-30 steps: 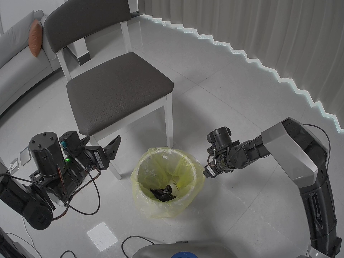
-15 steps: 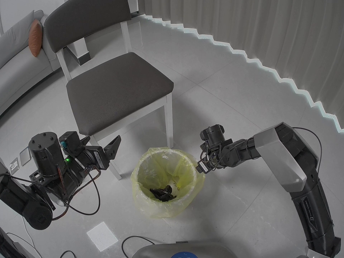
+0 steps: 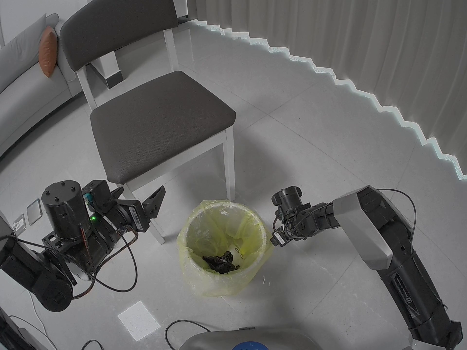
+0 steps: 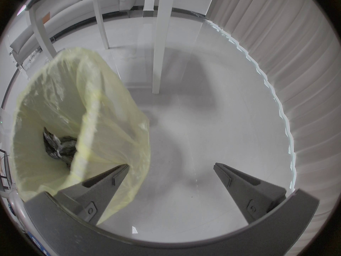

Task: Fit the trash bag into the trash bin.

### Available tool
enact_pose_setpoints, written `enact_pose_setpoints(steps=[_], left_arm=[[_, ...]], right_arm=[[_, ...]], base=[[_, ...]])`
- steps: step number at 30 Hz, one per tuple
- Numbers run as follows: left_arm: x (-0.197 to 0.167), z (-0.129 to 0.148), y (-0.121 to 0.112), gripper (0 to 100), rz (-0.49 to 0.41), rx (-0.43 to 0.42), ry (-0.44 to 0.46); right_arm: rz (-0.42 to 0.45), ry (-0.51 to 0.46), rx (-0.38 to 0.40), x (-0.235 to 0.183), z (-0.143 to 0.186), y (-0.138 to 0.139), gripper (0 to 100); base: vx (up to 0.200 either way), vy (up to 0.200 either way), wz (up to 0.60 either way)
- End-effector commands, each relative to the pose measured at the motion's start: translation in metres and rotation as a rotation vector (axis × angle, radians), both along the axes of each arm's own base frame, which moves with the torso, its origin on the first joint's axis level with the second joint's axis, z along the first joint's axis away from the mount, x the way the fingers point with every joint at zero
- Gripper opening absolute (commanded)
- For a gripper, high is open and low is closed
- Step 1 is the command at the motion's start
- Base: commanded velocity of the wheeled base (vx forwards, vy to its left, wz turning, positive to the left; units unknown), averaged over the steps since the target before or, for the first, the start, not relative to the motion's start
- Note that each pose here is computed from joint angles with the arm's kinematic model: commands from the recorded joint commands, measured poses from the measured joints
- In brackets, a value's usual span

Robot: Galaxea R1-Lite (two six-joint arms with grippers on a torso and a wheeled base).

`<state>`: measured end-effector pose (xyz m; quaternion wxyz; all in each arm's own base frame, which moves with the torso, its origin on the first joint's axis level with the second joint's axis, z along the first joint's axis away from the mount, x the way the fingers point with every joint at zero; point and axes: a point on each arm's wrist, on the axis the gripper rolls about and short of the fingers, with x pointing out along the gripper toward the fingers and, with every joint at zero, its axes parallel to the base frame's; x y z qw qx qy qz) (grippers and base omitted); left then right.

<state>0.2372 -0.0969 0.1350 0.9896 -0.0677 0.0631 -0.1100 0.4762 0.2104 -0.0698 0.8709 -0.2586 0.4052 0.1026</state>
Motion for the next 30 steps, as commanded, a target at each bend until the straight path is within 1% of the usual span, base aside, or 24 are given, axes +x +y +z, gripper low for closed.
enact_pose_setpoints(steps=[1,5,11,13,15,18,19,20,24,26,27,29,30], left_arm=[[0.0,0.0,0.0,100,0.001,0.0,0.0],[0.001,-0.001,0.0,100,0.001,-0.001,0.002],[0.0,0.001,0.001,100,0.002,-0.003,-0.002],[0.0,0.001,0.001,100,0.002,-0.004,-0.005],[0.0,0.002,0.001,100,0.002,-0.005,-0.007],[-0.001,0.003,0.001,100,0.001,-0.006,-0.009],[-0.001,0.003,0.001,100,0.001,-0.006,-0.009],[-0.002,0.004,0.0,100,-0.001,-0.006,-0.014],[-0.004,0.008,0.001,100,-0.004,-0.012,-0.028],[-0.004,0.008,0.001,100,-0.004,-0.014,-0.031],[-0.005,0.009,0.001,100,-0.006,-0.014,-0.032],[-0.005,0.009,0.001,100,-0.006,-0.014,-0.032],[-0.005,0.009,0.001,100,-0.006,-0.015,-0.034]], right_arm=[[-0.012,0.021,-0.006,0.0,-0.011,-0.005,100],[-0.025,0.017,0.004,0.001,-0.005,-0.005,100],[-0.048,-0.005,0.028,0.003,0.032,-0.01,100],[-0.062,-0.034,0.05,0.004,0.05,-0.01,100],[-0.067,-0.08,0.073,0.004,0.075,-0.01,100],[-0.061,-0.101,0.081,-0.004,0.098,-0.01,100],[-0.061,-0.101,0.081,-0.004,0.098,-0.01,100],[-0.051,-0.128,0.095,-0.01,0.114,-0.008,100],[-0.004,-0.175,0.116,-0.026,0.138,0.006,100],[0.012,-0.181,0.119,-0.032,0.142,0.011,100],[0.051,-0.186,0.122,-0.044,0.147,0.023,100],[0.081,-0.19,0.127,-0.053,0.149,0.034,100],[0.112,-0.193,0.13,-0.062,0.149,0.043,100]], base=[[0.0,0.0,0.0],[0.0,0.0,0.0],[0.0,0.0,0.0],[0.0,0.0,0.0],[0.0,0.0,0.0],[0.0,0.0,0.0],[0.0,0.0,0.0],[0.0,0.0,0.0],[0.0,0.0,0.0],[0.0,0.0,0.0],[0.0,0.0,0.0],[0.0,0.0,0.0],[0.0,0.0,0.0]])
